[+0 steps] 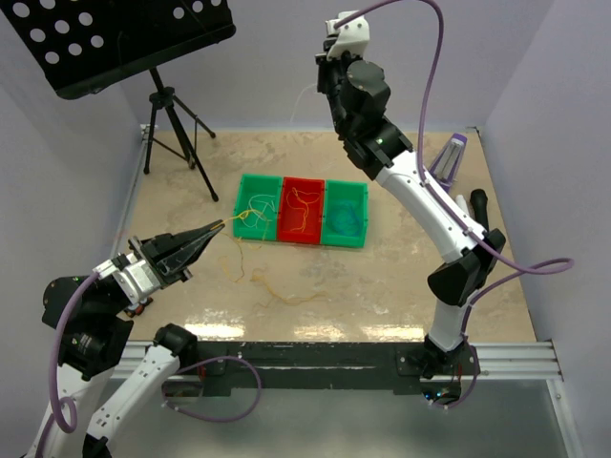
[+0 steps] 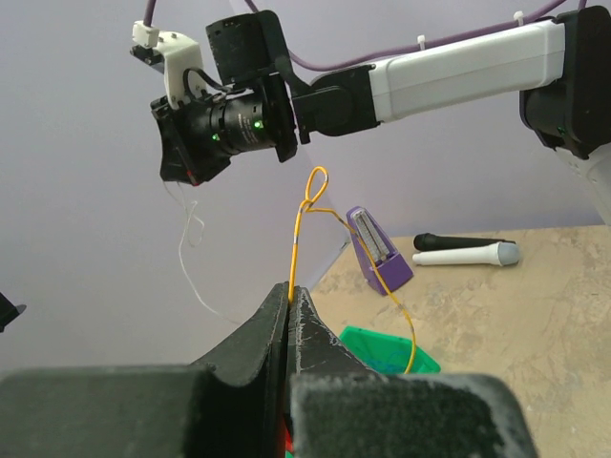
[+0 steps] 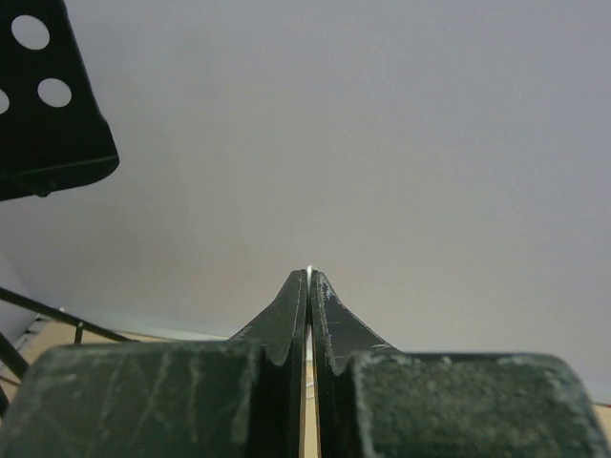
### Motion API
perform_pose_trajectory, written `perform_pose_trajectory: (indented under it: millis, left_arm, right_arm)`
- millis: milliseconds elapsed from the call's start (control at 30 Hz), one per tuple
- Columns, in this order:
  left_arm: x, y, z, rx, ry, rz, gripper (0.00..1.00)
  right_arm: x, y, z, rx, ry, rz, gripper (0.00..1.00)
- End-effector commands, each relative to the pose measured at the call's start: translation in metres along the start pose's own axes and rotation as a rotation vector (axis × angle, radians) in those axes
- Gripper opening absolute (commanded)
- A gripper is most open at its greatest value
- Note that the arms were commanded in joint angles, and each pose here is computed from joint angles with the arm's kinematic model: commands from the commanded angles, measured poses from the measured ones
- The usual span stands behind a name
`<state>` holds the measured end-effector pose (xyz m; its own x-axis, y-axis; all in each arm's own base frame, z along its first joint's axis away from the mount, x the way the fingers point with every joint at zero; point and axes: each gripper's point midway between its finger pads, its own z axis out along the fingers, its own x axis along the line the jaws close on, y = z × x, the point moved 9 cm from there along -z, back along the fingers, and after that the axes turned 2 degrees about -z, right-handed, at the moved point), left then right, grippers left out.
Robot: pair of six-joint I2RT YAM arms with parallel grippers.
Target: Untangle the cables
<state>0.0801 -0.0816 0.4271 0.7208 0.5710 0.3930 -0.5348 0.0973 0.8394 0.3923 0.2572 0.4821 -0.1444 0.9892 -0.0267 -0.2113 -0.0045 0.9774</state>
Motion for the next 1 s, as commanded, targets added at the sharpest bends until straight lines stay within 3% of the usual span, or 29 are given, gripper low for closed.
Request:
perform_pose_trajectory:
  millis: [0, 133, 533, 967]
  left_arm:
    - [0.000, 0.004, -0.002, -0.008, 0.006, 0.005, 0.00]
    - [0.000, 0.005, -0.002, -0.007, 0.005, 0.007, 0.00]
    - [0.000, 0.006, -0.003, 0.002, 0.001, 0.031, 0.00]
    - [0.000, 0.005, -0.003, -0.012, 0.005, 0.031, 0.00]
  right_arm:
    - [-0.011, 0.008, -0.004, 0.010, -0.052, -0.054, 0.00]
    - [-0.013, 0.018, -0.007, -0.021, -0.040, -0.013, 0.00]
    - [0.028, 0.076, -0.007, -0.209, 0.352, 0.326, 0.00]
    - [0.068, -0.003, -0.005, -0.050, 0.477, 0.385, 0.00]
